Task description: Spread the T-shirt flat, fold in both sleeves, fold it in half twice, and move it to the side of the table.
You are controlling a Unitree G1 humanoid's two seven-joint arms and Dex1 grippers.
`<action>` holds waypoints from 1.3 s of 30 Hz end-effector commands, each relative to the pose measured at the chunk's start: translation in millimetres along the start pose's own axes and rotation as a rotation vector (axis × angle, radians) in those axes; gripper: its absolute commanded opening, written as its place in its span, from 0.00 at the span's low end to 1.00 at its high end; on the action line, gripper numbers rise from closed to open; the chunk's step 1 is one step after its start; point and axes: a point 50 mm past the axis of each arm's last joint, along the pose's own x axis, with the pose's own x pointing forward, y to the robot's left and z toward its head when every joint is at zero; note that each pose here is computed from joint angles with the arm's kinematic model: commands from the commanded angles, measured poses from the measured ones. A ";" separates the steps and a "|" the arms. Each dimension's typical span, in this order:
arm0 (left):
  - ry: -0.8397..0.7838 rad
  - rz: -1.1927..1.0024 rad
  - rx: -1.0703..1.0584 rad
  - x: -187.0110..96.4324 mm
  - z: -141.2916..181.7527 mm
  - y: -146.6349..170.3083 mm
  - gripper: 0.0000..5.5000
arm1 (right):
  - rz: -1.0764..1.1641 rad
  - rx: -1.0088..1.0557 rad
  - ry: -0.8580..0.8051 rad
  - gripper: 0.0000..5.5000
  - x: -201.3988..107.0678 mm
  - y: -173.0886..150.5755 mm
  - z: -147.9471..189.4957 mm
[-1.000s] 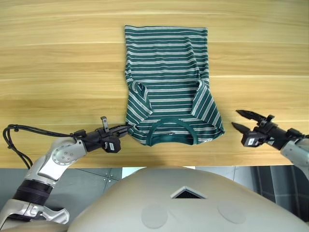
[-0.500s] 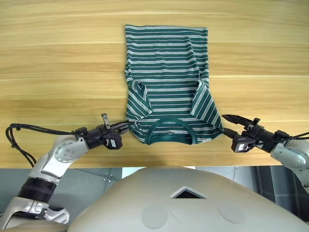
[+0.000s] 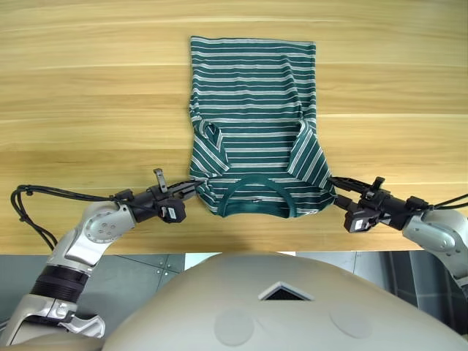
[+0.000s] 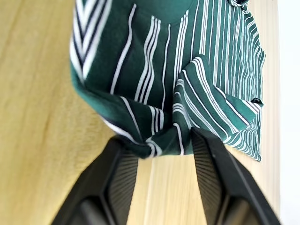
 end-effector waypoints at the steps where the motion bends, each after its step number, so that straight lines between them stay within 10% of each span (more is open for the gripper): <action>1: 0.016 -0.004 -0.007 -1.6 -2.1 -2.0 0.00 | 0.007 0.008 0.016 0.23 -1.0 3.8 -2.5; 8: 0.018 0.022 -0.020 -4.7 -0.7 -3.5 0.00 | -0.038 0.016 0.026 0.01 -1.2 0.5 -4.1; 24: -0.012 0.063 -0.159 -24.9 37.2 -40.9 0.00 | -0.185 0.259 0.055 0.01 -25.8 10.0 8.7; 39: -0.048 0.531 0.023 11.0 -1.9 81.5 0.00 | -0.656 0.162 -0.039 0.01 29.4 -107.5 -14.0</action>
